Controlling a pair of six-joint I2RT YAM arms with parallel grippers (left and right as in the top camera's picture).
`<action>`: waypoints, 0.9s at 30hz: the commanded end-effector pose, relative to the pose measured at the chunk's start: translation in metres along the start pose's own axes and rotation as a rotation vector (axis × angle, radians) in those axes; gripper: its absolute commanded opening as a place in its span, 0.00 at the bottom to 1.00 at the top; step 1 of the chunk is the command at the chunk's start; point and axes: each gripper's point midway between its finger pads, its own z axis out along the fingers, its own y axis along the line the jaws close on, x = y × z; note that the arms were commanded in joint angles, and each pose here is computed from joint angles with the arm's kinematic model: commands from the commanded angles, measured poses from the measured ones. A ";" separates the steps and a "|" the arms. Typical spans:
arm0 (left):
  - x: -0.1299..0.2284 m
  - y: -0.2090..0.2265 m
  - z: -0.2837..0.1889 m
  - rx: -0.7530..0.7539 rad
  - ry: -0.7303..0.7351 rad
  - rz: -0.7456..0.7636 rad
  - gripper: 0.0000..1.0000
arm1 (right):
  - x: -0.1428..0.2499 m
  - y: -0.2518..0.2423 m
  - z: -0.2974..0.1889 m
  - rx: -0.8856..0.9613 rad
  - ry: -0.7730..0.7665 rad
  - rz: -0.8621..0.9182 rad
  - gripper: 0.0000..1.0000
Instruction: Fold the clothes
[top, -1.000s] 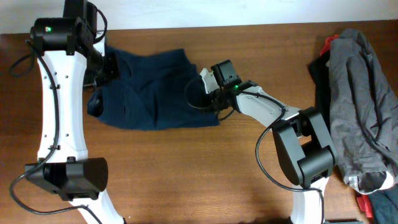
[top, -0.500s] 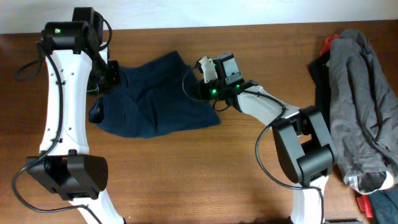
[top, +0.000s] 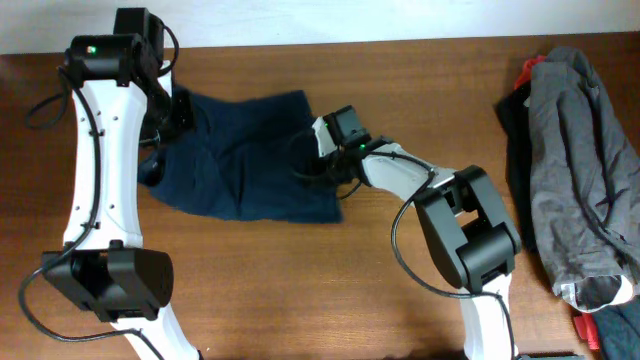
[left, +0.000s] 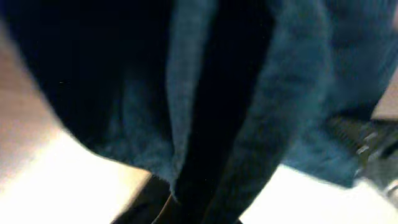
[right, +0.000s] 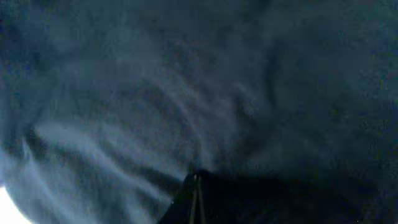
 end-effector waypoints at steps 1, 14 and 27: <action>-0.007 -0.015 -0.006 0.098 -0.032 -0.052 0.01 | 0.050 0.008 0.022 0.056 0.133 0.065 0.04; -0.003 -0.088 0.015 0.182 -0.040 -0.022 0.01 | 0.053 0.058 -0.015 0.068 0.102 -0.054 0.04; 0.033 -0.118 0.051 0.187 0.073 0.020 0.01 | -0.006 -0.024 -0.175 0.562 -0.261 0.088 0.04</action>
